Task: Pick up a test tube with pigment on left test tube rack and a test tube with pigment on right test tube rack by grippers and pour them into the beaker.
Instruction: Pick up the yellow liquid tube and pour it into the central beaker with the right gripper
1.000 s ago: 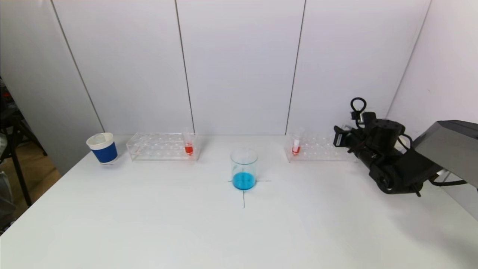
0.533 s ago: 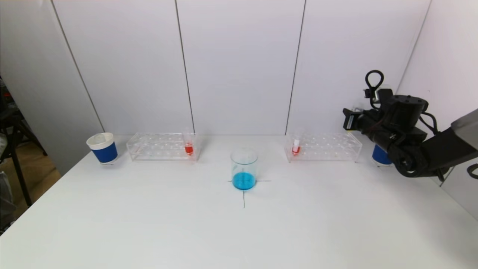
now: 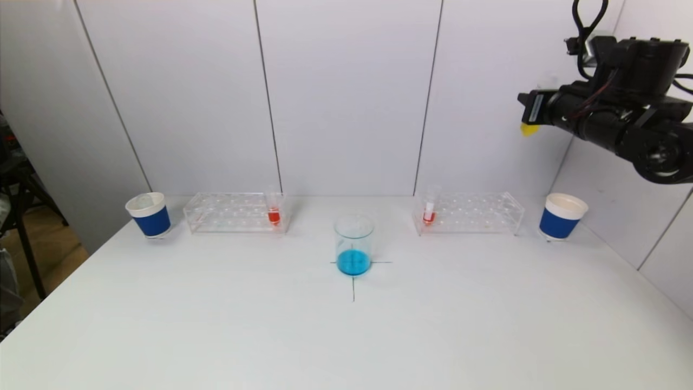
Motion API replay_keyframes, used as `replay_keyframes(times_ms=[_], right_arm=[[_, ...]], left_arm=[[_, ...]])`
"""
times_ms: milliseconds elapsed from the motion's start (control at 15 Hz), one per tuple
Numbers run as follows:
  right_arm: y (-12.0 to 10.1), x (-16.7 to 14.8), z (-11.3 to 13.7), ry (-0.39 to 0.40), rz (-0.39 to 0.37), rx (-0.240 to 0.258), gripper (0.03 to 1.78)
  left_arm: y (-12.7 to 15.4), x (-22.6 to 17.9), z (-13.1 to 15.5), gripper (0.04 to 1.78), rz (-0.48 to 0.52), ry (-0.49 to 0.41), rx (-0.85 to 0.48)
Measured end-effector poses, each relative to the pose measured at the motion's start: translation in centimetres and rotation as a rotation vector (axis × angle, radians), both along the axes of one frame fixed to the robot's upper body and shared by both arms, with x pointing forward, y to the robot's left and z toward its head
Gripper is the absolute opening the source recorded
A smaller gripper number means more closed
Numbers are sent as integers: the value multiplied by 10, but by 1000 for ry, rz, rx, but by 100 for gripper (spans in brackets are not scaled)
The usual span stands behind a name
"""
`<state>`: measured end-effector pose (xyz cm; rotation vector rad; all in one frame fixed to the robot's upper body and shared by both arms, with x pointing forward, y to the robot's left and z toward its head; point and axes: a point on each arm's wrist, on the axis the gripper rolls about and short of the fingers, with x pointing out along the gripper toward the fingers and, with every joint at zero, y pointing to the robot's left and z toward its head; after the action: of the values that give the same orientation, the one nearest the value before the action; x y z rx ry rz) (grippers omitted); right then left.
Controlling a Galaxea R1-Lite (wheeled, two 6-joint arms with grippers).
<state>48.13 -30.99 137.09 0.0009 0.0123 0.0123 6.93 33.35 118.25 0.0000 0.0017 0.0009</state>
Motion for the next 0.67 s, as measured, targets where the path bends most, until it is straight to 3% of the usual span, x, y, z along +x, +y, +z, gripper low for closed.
replay_keyframes(times_ms=[400,667], right_arm=[[34,-22,65,1,90,-18,56],[77,-30,74,-28,230,-70,56]], left_arm=[[0,0,0,176,0,0,0],[0,0,0,176,0,0,0]])
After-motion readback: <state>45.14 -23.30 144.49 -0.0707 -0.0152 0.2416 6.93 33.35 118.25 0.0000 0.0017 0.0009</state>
